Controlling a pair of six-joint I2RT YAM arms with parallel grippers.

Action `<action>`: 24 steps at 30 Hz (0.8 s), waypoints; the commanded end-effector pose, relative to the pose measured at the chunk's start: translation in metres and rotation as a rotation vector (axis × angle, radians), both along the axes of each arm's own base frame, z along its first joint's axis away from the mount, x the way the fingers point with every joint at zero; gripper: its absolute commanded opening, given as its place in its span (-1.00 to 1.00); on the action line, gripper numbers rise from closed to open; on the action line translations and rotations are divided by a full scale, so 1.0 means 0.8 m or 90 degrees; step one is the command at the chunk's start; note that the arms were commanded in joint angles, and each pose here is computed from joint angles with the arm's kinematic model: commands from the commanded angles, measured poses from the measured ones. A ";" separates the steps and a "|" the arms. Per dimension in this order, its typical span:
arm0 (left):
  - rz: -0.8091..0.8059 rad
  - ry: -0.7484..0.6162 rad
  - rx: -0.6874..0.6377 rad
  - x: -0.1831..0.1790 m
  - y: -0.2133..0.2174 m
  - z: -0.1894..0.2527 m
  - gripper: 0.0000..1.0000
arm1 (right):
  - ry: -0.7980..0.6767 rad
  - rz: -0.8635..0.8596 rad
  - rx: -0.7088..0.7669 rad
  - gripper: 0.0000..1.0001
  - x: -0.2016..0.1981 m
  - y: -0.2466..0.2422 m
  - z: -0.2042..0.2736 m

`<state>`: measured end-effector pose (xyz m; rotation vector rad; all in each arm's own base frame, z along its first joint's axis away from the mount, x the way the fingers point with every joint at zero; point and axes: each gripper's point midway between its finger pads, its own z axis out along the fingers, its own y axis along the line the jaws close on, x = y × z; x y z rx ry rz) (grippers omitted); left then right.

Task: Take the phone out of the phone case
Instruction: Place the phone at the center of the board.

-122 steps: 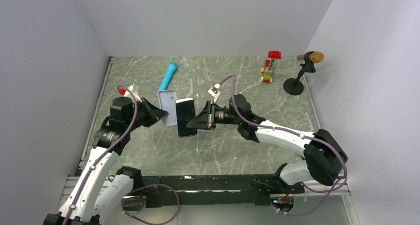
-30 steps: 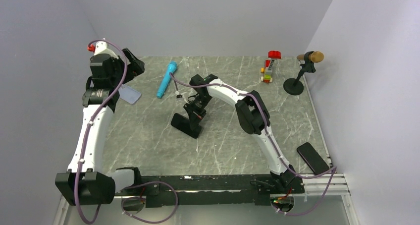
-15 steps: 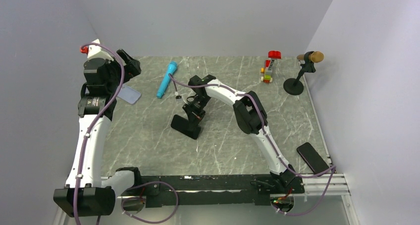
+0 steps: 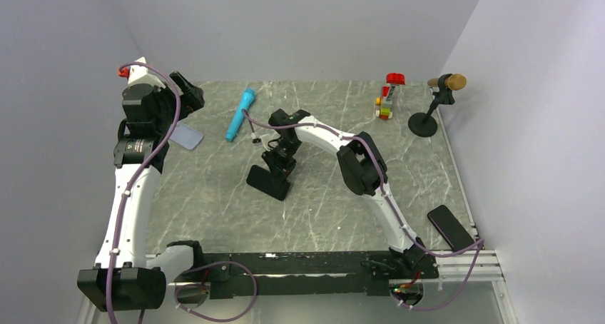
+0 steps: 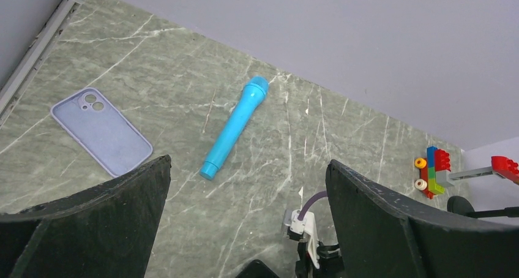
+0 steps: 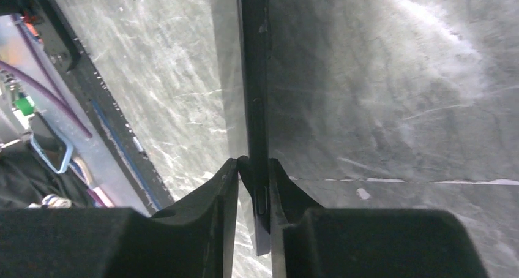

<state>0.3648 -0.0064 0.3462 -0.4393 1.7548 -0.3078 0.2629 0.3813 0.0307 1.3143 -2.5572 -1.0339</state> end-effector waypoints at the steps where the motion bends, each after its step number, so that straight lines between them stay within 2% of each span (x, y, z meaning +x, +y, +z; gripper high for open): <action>1: -0.009 -0.022 0.001 0.003 -0.001 0.011 0.99 | -0.180 -0.035 -0.064 -0.43 0.067 -0.009 -0.037; 7: -0.004 -0.027 0.005 0.001 0.001 0.014 0.99 | -0.221 -0.063 -0.057 -0.19 0.082 -0.006 -0.023; 20: -0.007 -0.026 0.004 0.002 0.000 0.012 0.99 | -0.303 -0.138 -0.073 0.14 0.098 -0.022 0.038; 22: -0.008 -0.027 0.005 0.002 -0.001 0.012 0.99 | -0.322 -0.164 -0.074 0.38 0.096 -0.031 0.053; 24: -0.008 -0.029 0.005 0.001 -0.001 0.014 0.99 | -0.348 -0.195 -0.059 0.48 0.094 -0.041 0.074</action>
